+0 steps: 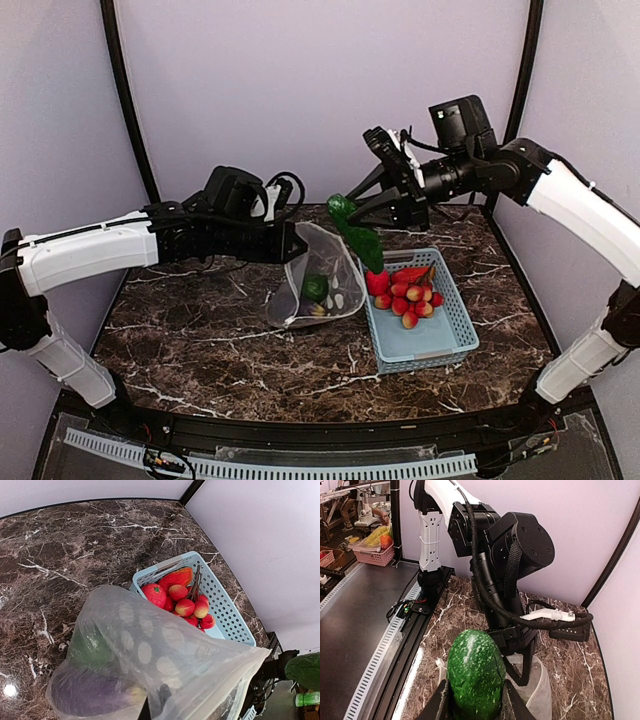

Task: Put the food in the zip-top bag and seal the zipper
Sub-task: Place the fake vegetable in the zipper food storage bag.

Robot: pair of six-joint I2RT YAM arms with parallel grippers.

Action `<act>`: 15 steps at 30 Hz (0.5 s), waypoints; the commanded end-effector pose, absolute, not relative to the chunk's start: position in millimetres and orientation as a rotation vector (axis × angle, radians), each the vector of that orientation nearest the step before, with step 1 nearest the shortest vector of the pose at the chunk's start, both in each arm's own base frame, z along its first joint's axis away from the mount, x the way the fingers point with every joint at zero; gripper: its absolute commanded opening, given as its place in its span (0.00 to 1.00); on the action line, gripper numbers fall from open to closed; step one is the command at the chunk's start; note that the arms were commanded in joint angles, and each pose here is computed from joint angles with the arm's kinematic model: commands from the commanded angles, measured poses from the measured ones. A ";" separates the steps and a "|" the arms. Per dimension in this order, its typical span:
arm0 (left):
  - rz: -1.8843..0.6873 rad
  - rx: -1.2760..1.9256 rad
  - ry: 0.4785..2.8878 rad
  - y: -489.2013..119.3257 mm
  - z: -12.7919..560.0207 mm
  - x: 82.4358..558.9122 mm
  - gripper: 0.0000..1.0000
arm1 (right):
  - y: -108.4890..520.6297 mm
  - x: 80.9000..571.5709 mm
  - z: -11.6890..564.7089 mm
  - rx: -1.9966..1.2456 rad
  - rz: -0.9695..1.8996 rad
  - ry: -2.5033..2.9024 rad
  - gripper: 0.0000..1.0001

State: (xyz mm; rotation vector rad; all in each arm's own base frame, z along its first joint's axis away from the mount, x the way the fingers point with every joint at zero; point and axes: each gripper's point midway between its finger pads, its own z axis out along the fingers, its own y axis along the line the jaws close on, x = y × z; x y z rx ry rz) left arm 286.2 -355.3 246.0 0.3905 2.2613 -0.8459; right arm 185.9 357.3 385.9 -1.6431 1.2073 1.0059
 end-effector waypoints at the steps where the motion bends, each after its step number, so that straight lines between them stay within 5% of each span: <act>1: -0.912 0.369 2.215 -362.0 270.4 291.3 0.01 | 380.1 187.6 397.8 -1.635 1.044 1.097 0.27; 15: -1.042 0.362 2.242 -358.4 282.2 290.9 0.01 | 420.6 210.3 387.7 -1.667 1.089 0.989 0.27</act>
